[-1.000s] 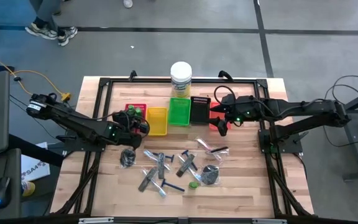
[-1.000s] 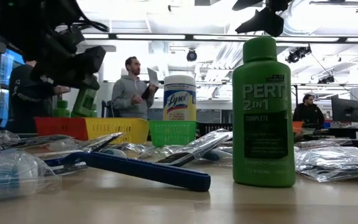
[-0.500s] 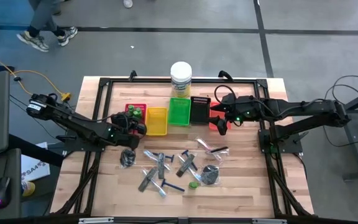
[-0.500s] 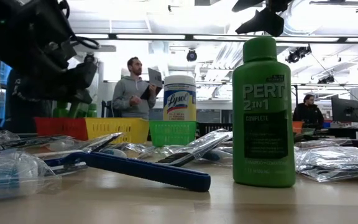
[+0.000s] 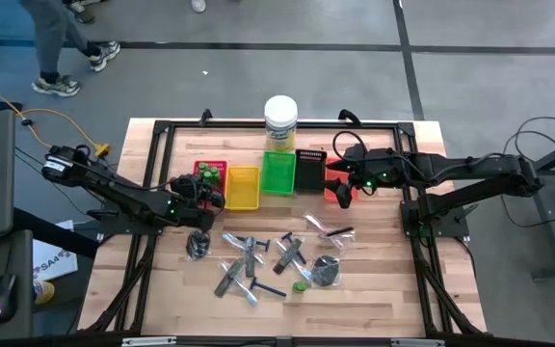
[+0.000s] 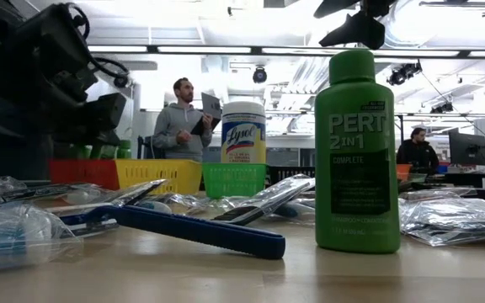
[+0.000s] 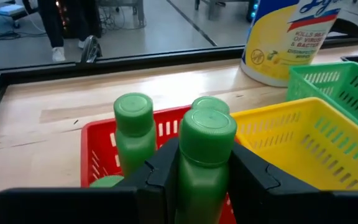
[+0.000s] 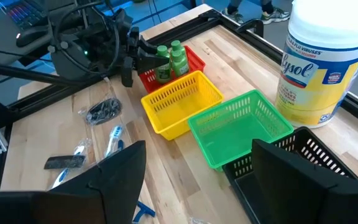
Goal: Pick & Place Travel size toiletries
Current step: Put the green shampoo bottle into the red bin
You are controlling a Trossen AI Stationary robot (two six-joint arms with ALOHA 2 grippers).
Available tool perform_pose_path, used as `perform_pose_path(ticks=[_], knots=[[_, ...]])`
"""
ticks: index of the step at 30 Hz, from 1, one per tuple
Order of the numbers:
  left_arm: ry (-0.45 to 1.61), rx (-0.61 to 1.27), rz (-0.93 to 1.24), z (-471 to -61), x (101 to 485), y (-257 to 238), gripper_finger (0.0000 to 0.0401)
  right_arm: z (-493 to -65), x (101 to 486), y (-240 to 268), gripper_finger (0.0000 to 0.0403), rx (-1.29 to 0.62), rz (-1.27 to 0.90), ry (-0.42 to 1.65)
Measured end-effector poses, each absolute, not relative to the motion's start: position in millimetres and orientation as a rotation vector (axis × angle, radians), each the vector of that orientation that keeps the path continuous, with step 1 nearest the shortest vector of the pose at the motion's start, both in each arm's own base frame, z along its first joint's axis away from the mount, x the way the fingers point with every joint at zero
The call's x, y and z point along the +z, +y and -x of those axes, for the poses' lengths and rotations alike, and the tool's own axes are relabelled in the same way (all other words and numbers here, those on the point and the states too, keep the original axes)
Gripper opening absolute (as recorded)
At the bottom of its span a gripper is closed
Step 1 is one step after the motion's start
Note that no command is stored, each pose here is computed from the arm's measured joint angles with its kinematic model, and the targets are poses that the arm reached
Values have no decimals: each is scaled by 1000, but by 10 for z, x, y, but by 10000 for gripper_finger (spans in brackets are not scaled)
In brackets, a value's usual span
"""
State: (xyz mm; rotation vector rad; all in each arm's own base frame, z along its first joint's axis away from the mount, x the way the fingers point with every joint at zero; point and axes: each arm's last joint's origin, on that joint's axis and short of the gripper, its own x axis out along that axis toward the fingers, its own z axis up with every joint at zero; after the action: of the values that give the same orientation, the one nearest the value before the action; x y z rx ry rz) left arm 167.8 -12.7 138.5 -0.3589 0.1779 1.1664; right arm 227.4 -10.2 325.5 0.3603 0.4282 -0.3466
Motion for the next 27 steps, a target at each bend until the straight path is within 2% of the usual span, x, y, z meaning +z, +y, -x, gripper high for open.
perform_pose_path(ticks=[18,27], knots=[[206,1182,361,-1717,1341,-78,97,-2278,3261,-102,278,-345,-361,421],[227,1168,377,-1720,1335,-82,136,-2278,3261,-102,278,-345,-359,421]])
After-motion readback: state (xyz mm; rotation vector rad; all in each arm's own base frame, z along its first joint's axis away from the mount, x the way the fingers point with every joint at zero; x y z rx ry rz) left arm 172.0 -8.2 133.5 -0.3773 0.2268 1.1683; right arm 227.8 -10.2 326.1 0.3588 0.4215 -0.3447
